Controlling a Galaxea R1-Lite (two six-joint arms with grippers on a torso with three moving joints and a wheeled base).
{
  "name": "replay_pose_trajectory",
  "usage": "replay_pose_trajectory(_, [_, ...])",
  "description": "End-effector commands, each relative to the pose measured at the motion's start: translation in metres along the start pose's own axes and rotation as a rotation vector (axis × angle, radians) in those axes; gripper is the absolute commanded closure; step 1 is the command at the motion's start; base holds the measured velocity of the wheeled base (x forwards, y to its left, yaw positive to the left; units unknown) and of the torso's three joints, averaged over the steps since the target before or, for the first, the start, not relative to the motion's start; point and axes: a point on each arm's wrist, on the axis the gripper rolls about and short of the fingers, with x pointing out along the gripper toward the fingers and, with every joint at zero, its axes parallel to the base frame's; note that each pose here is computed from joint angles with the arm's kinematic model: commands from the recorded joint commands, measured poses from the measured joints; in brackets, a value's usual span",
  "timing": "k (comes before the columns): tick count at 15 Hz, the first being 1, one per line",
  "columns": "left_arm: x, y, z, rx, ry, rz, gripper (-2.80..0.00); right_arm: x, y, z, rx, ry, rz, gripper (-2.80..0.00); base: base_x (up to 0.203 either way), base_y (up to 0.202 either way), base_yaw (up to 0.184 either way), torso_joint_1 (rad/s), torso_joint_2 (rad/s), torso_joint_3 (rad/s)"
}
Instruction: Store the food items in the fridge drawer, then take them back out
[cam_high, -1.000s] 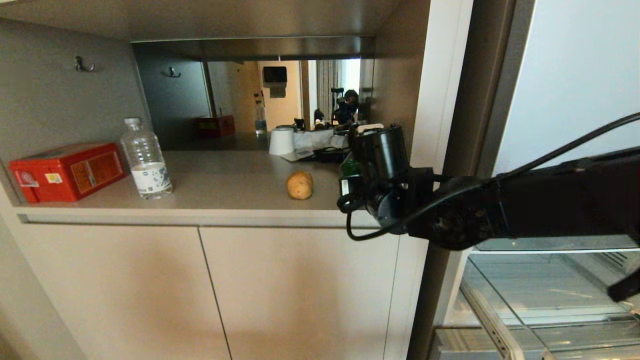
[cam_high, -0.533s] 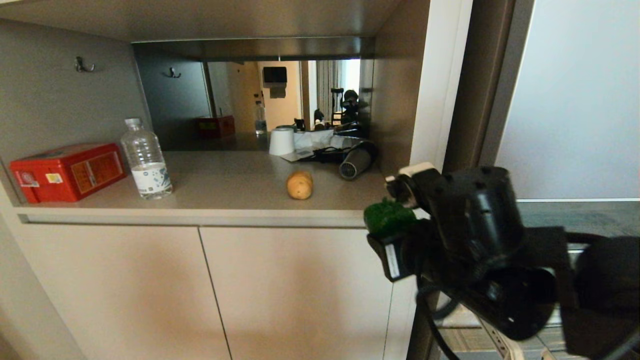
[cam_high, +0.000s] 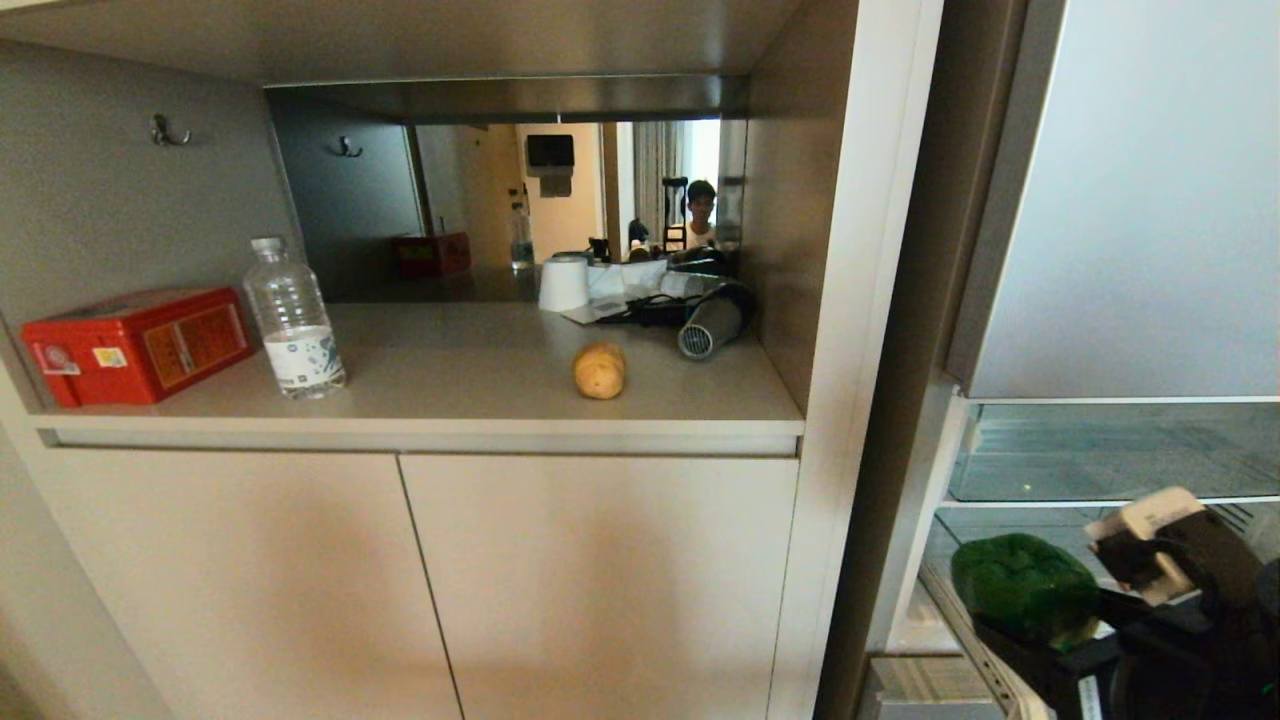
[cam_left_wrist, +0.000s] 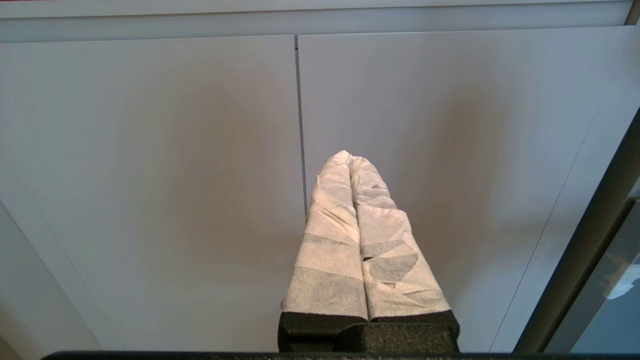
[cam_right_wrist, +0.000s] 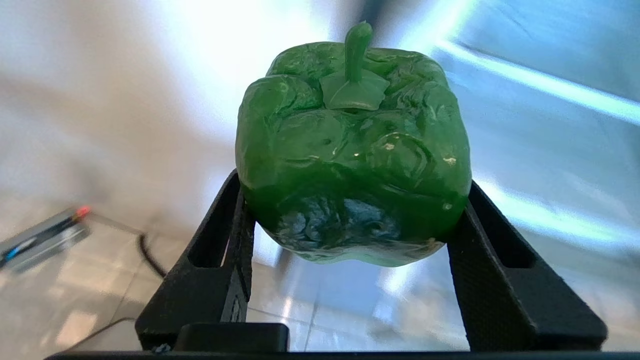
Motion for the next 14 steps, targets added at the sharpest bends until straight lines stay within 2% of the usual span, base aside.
replay_pose_trajectory(1, [0.001, 0.0, -0.003, 0.0, 0.01, 0.0, 0.0, -0.008, -0.023, -0.01, 0.07, -0.014, -0.082, 0.0, 0.0, 0.0, 0.0, 0.0, 0.0, 0.0])
replay_pose_trajectory(4, [0.001, 0.0, -0.003, 0.0, 0.011, 0.0, 0.0, -0.004, -0.051, -0.019, 0.169, 0.027, -0.217, 0.0, 0.0, 0.0, 0.0, 0.0, 0.0, 0.0])
replay_pose_trajectory(8, [0.001, 0.0, -0.003, 0.0, 0.011, 0.0, 0.0, 0.019, -0.084, -0.017, 0.303, 0.115, -0.317, 0.0, 0.0, 0.0, 0.0, 0.0, 0.0, 0.0])
replay_pose_trajectory(11, [0.001, 0.0, -0.003, 0.0, 0.011, 0.0, 0.0, 0.053, -0.121, -0.012, 0.416, 0.167, -0.341, 0.0, 0.0, 0.0, 0.0, 0.0, 0.0, 0.0])
replay_pose_trajectory(14, [0.001, 0.0, -0.003, 0.0, 0.011, 0.0, 0.0, 0.08, -0.146, -0.007, 0.466, 0.182, -0.345, 0.0, 0.0, 0.0, 0.0, 0.0, 0.0, 0.0])
